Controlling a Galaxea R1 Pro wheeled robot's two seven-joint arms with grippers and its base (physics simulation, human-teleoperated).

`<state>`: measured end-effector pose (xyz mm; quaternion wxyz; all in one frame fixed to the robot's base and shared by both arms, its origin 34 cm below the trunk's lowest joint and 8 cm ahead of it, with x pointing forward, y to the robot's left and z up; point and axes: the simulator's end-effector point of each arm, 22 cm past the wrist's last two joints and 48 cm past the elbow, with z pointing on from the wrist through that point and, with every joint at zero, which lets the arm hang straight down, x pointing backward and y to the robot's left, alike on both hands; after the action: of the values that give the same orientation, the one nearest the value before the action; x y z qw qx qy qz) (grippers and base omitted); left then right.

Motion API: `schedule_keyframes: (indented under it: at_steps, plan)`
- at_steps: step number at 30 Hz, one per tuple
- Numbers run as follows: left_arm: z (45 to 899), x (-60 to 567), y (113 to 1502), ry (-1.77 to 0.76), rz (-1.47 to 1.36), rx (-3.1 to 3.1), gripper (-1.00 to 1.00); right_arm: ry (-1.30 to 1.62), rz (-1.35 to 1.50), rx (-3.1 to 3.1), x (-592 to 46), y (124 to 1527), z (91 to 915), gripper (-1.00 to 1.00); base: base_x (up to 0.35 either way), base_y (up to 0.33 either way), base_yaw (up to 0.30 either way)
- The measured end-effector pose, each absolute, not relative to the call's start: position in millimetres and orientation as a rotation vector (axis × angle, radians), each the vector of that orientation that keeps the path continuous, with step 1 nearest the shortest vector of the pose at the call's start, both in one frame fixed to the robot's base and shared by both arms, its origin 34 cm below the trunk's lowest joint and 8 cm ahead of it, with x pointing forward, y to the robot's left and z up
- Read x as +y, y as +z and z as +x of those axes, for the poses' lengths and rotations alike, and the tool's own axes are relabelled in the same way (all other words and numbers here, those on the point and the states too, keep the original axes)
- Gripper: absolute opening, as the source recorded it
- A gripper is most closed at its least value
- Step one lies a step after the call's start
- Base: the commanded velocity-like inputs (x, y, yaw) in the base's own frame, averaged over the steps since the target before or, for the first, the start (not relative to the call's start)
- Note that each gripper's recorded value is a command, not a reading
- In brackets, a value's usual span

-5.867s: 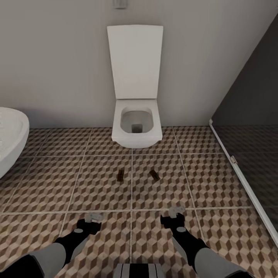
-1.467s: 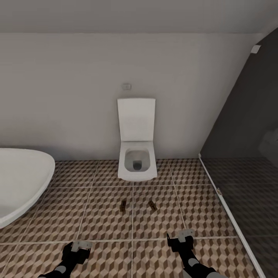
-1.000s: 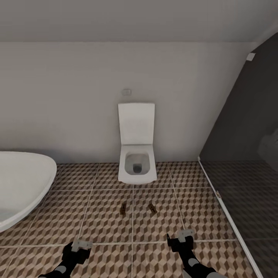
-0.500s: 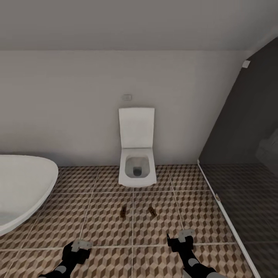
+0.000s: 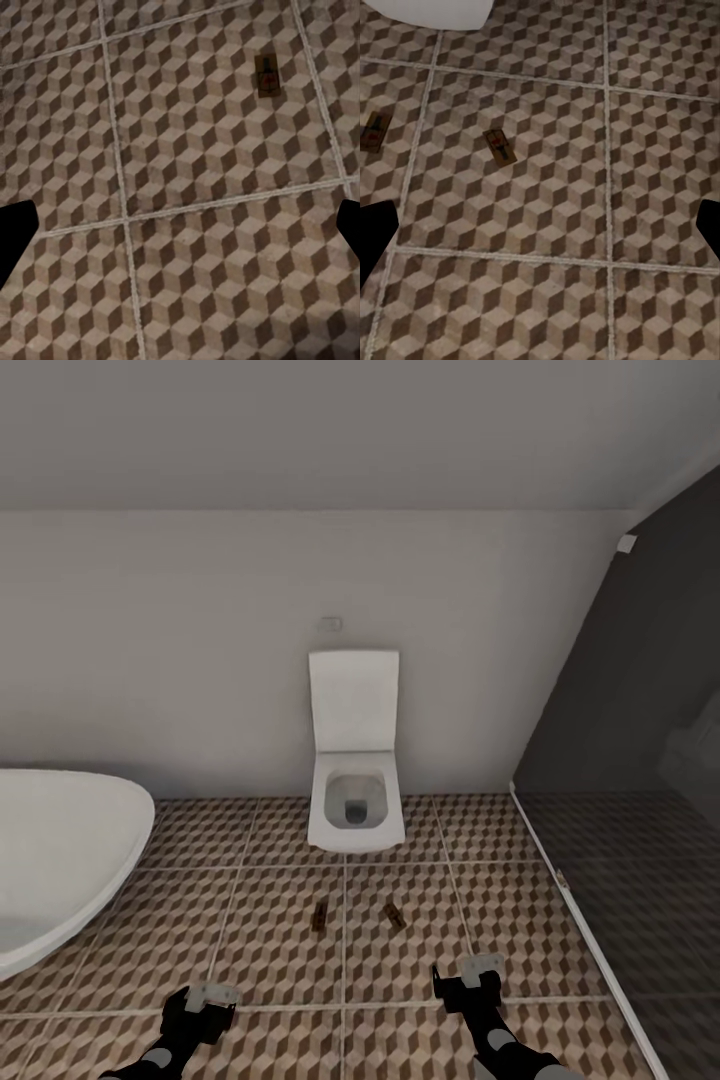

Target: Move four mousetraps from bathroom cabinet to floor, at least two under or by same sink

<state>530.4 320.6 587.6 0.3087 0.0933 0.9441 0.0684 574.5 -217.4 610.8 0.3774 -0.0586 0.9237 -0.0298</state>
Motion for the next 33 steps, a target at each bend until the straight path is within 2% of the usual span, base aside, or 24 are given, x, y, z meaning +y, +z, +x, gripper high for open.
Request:
schedule_keyframes:
  at_steps: [33]
  plan:
    - [538, 320, 643, 0.183, 0.239, 2.449, 1.00, -0.077, -0.147, 2.318, -216, 668, 579, 1.00, 0.000, 0.000, 0.000]
